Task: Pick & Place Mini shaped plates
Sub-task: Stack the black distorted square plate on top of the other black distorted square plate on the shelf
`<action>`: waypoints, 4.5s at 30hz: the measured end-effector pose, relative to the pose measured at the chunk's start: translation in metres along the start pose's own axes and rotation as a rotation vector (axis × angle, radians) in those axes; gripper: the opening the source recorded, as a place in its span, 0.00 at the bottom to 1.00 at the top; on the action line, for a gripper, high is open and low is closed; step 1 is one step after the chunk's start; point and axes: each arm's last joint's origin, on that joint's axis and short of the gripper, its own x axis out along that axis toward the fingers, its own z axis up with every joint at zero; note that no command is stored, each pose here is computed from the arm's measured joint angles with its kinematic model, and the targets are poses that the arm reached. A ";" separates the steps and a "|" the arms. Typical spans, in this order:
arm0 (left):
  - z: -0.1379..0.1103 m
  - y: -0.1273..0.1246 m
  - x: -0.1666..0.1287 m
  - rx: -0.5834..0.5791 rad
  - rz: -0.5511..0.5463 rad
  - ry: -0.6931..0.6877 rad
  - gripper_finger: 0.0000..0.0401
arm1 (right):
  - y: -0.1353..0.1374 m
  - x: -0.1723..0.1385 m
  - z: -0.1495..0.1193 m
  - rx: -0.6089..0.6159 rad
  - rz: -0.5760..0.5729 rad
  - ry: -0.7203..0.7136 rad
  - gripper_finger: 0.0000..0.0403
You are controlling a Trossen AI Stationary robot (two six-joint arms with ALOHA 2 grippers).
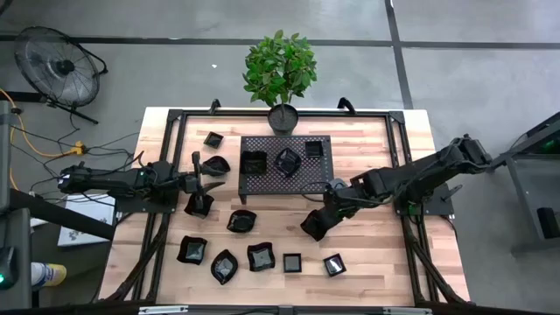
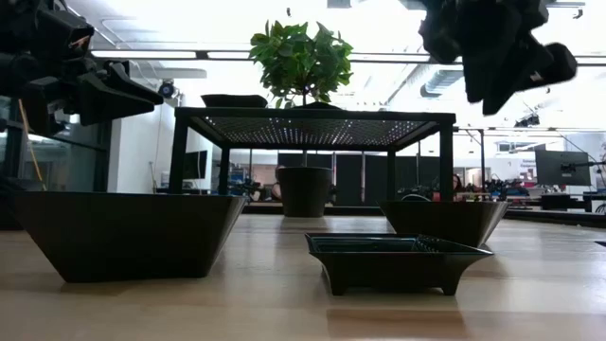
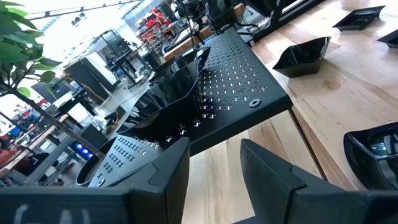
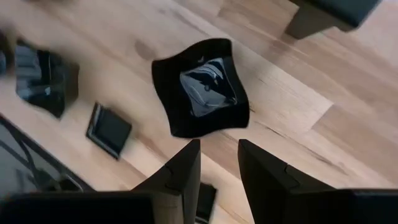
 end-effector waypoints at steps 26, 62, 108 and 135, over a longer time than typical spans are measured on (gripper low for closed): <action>0.000 0.000 0.000 0.000 0.000 0.000 0.35 | -0.004 0.092 -0.047 0.504 0.051 0.009 0.20; 0.000 0.000 0.000 0.000 0.000 0.000 0.35 | -0.006 0.098 -0.029 0.538 0.039 -0.026 0.03; 0.000 0.000 0.000 0.000 -0.001 0.000 0.35 | 0.036 -0.131 0.065 -0.192 0.280 -0.303 0.00; 0.000 0.000 0.000 0.000 0.000 0.000 0.35 | 0.112 -0.078 0.188 0.020 0.353 -0.256 0.00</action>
